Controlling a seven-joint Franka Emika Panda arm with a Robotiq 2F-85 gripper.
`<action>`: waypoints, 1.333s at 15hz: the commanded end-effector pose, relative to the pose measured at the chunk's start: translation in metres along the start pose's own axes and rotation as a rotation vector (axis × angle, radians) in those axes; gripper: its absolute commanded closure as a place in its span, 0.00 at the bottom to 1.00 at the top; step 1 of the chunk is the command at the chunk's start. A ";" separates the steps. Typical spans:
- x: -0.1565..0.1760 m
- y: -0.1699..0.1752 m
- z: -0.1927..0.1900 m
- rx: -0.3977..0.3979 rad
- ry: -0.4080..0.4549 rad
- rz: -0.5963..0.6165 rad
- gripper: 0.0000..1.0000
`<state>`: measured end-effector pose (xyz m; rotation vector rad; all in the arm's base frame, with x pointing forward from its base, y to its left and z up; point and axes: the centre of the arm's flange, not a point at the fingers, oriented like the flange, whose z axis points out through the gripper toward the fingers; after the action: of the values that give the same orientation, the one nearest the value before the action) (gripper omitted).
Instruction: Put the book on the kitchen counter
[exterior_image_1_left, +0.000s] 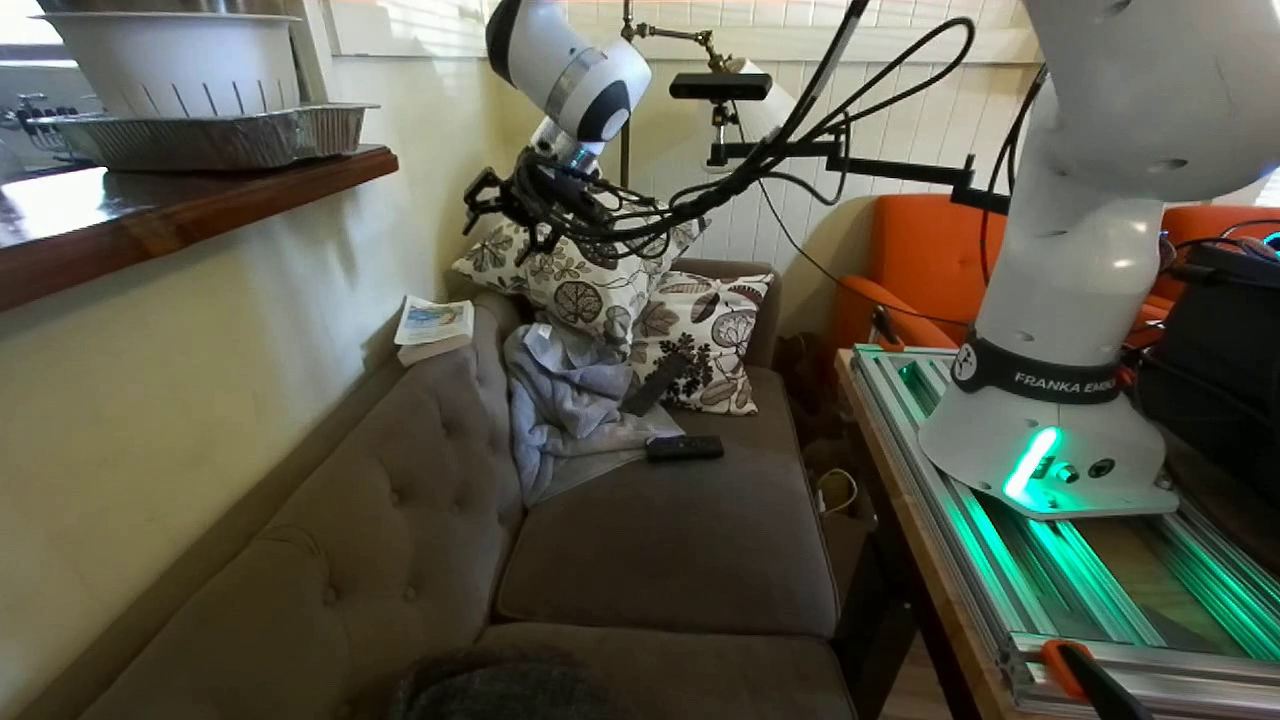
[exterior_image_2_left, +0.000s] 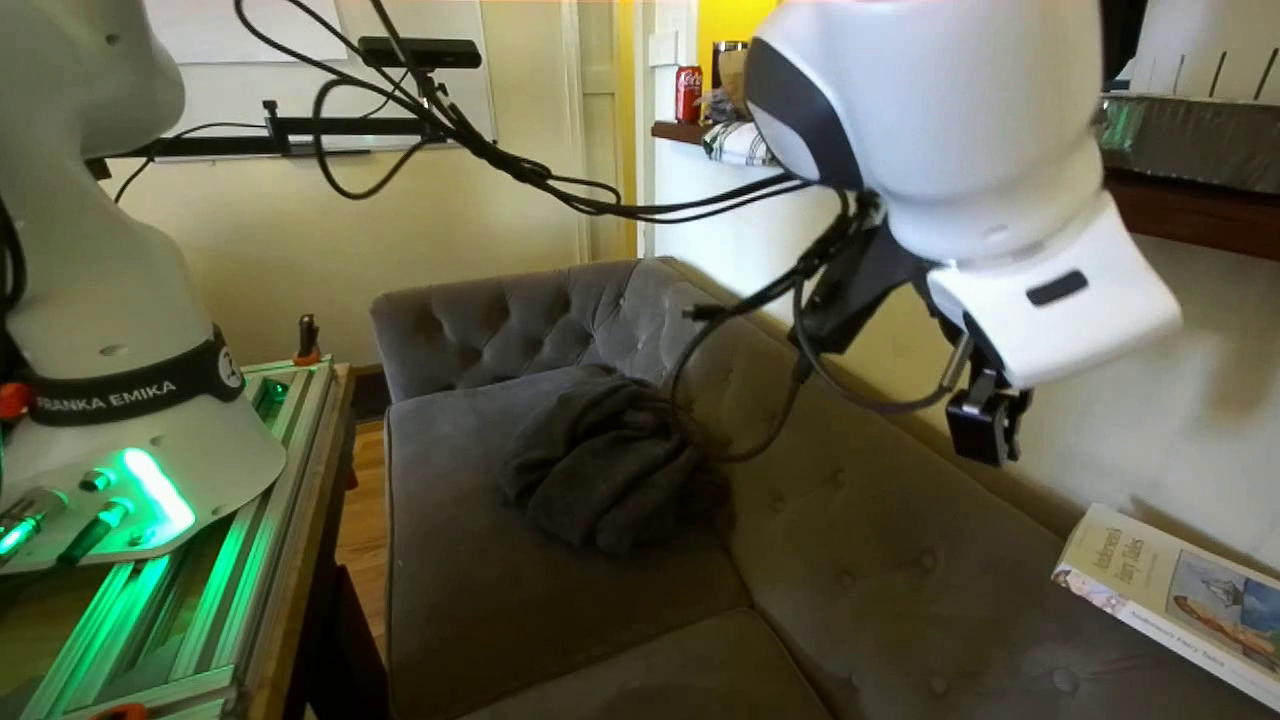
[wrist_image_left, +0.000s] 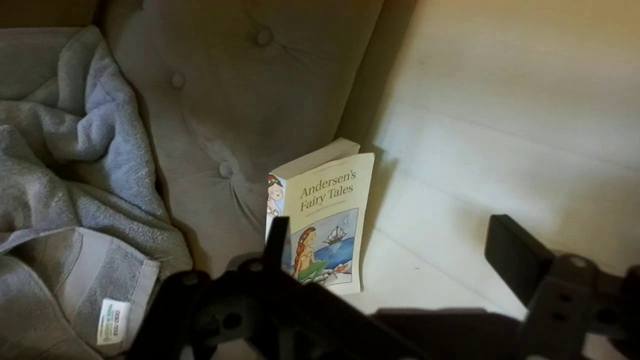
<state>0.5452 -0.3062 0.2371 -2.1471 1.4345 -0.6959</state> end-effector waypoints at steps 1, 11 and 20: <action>0.039 0.011 0.081 0.116 0.018 0.156 0.00; 0.038 0.052 0.134 0.102 0.019 0.238 0.00; 0.043 0.091 0.163 0.150 0.046 0.310 0.00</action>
<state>0.5942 -0.3540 0.0770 -1.8338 1.6421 -0.6677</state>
